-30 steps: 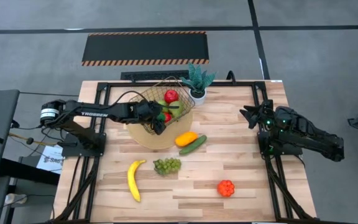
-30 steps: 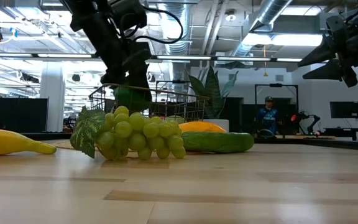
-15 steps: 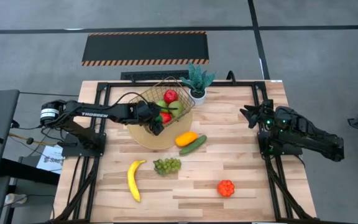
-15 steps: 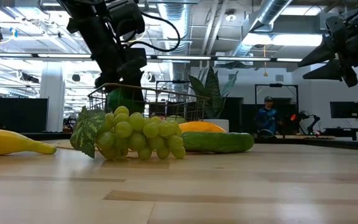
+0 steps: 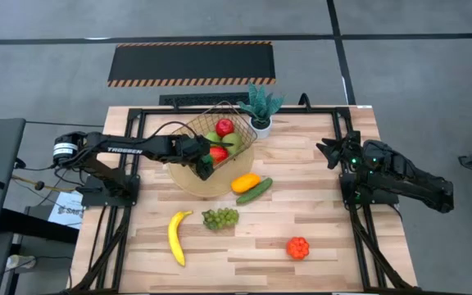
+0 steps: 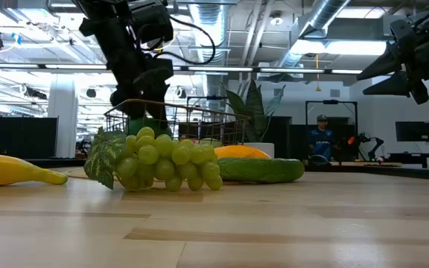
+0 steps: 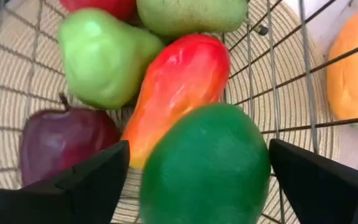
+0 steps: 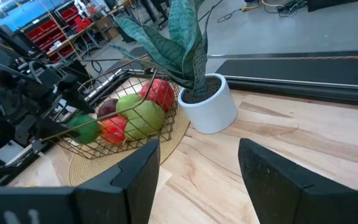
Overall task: Build produce basket
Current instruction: Put the lime into the wire basket, then put the yellow mango into the wire basket
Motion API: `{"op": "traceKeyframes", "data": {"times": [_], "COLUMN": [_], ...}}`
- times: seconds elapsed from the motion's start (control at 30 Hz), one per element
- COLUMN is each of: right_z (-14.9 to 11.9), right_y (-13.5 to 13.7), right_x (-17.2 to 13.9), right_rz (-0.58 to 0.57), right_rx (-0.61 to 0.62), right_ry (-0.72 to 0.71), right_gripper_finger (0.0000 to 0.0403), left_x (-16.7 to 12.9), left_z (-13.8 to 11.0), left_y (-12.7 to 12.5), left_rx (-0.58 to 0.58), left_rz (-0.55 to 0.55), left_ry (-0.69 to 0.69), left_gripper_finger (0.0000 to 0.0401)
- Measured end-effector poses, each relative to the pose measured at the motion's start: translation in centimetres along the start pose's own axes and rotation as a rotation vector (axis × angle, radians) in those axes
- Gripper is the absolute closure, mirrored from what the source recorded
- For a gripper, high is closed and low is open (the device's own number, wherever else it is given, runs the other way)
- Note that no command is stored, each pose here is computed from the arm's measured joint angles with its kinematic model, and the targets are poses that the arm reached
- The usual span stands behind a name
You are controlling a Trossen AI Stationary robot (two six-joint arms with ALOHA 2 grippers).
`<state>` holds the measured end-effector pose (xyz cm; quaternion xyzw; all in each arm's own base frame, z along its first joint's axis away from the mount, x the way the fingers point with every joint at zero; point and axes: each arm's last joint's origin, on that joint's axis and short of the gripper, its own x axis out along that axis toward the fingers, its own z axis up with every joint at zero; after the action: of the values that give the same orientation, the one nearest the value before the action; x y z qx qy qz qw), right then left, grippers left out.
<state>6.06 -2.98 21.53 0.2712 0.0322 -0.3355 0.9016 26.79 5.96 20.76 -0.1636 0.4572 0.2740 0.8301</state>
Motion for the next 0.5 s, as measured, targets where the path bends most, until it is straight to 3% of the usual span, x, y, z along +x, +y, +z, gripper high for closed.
{"op": "traceKeyframes", "data": {"times": [0.33, 0.5], "right_z": [0.0, 0.0], "right_y": [0.0, 0.0], "right_x": [0.0, 0.0], "right_rz": [0.0, 0.0], "right_rx": [-0.003, -0.005], "right_ry": [0.0, 0.0], "right_gripper_finger": [0.0163, 0.0163], "left_x": [-4.1, -7.3], "left_z": [4.6, 7.7], "left_y": [-0.8, -2.4], "left_rx": [0.104, 0.1], "left_rz": [0.022, -0.077], "left_ry": [-0.118, -0.291], "left_gripper_finger": [0.0018, 0.0018]}}
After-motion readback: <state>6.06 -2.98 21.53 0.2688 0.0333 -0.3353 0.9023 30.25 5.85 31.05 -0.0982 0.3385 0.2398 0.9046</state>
